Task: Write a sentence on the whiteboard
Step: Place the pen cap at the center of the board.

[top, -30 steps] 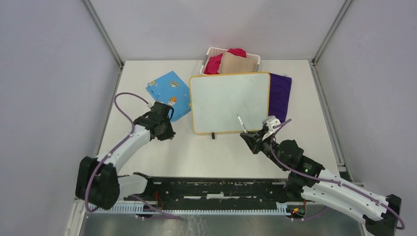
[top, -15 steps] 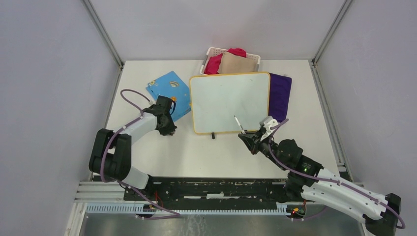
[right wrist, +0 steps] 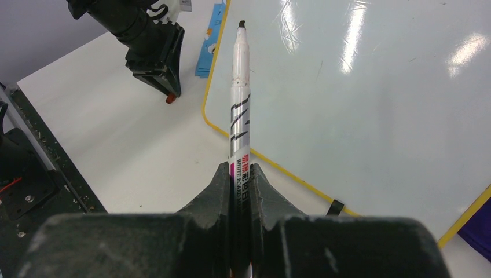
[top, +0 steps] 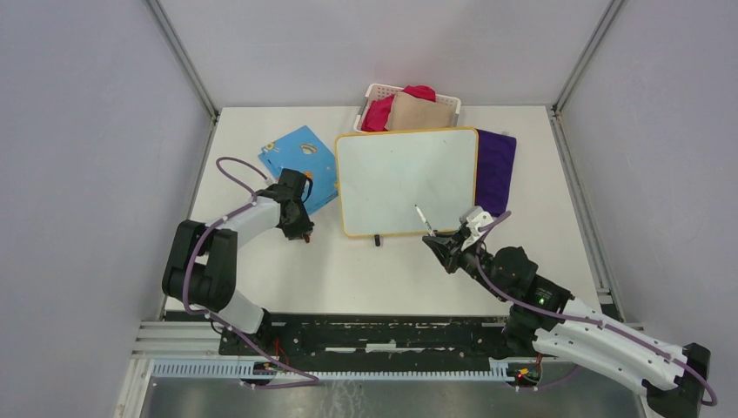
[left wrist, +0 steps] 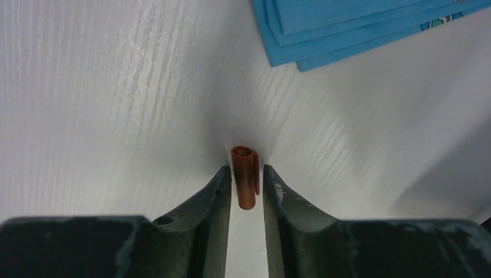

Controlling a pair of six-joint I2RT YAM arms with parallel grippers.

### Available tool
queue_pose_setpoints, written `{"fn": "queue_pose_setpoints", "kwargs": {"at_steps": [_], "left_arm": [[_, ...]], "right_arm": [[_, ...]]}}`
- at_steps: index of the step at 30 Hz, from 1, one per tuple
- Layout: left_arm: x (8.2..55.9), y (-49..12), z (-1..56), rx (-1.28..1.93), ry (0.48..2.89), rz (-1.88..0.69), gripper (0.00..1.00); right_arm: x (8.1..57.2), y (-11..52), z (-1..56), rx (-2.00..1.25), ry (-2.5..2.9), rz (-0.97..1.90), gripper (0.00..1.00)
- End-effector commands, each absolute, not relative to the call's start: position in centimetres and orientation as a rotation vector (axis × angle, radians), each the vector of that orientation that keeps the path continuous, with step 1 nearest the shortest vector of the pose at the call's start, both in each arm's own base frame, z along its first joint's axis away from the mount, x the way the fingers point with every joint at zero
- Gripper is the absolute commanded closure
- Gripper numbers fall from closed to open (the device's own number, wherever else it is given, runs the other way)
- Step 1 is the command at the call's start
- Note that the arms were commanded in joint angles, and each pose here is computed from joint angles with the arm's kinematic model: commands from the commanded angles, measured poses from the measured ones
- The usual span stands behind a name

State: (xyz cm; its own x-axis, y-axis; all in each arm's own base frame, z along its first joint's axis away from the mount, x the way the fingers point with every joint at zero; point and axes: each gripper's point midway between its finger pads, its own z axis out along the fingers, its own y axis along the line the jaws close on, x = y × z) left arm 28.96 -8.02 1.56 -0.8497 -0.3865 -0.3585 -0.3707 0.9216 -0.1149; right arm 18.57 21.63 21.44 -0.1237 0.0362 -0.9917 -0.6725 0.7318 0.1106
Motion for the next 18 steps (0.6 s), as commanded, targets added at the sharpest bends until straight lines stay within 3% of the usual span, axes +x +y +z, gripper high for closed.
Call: {"fn": "queue_pose_setpoints", "kwargs": {"at_steps": [1, 10, 18], "left_arm": [[29.6, -7.2, 1.0, -0.587, 2.673, 0.000, 0.66], [30.3, -7.3, 2.8, -0.606, 2.615, -0.033, 0.55], [32.3, -7.7, 15.3, -0.559, 2.300, -0.210, 0.30]], "right_arm": [[18.7, 21.5, 24.9, -0.488, 1.504, 0.681, 1.00], [18.7, 21.4, 24.8, -0.485, 1.515, 0.679, 1.00], [18.6, 21.3, 25.7, -0.523, 1.519, 0.655, 1.00]]}}
